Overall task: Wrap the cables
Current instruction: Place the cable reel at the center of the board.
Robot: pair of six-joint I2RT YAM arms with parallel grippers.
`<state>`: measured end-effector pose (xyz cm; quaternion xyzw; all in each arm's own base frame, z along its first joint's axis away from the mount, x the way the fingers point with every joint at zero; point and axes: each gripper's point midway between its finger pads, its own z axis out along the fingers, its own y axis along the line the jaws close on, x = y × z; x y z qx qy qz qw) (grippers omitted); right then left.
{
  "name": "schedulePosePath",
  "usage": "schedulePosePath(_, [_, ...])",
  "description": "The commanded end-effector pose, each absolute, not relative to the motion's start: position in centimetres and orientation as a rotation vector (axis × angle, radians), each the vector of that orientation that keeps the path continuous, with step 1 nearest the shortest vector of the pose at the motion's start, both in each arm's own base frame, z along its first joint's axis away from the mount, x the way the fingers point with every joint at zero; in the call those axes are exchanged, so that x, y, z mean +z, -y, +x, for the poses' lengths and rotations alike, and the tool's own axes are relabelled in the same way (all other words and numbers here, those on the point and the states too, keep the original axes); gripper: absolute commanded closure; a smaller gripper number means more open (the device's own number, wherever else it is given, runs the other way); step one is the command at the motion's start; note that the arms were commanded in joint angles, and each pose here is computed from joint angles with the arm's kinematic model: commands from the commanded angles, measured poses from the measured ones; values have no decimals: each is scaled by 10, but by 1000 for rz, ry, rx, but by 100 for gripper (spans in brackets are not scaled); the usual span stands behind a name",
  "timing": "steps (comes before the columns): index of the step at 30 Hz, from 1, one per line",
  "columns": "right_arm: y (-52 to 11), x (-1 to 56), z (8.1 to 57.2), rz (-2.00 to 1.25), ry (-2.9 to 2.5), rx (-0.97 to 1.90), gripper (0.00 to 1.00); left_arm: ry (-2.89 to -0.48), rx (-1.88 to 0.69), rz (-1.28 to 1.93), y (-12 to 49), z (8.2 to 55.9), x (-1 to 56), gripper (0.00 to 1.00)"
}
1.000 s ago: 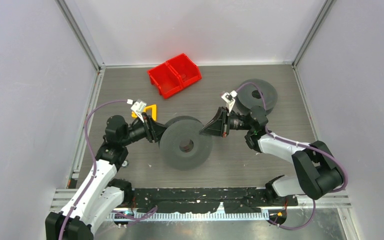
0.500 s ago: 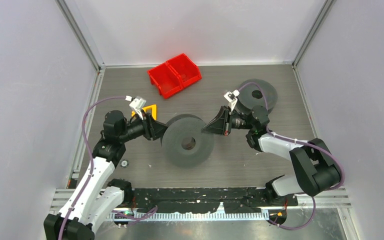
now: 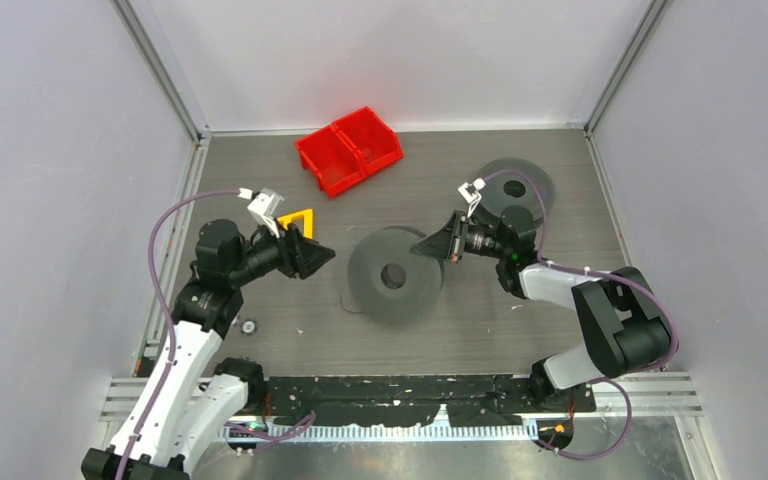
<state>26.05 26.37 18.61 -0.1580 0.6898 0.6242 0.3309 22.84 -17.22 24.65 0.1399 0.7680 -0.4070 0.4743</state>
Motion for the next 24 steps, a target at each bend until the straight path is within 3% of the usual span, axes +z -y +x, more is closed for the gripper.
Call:
schedulePosePath(1, [-260,197,288,-370,-1785,1534,95,-1851,-828,362,154,232,256,45])
schedulePosePath(9, [-257,192,318,-263,-1829,1530,94,-1924,-726,220,135,236,237,45])
schedulePosePath(18, [-252,171,308,-258,-1890,1526,95,-2152,-822,-105,144,238,135,55])
schedulePosePath(24, [-251,167,302,-263,-1884,1528,95,-2281,-798,-231,161,243,103,58])
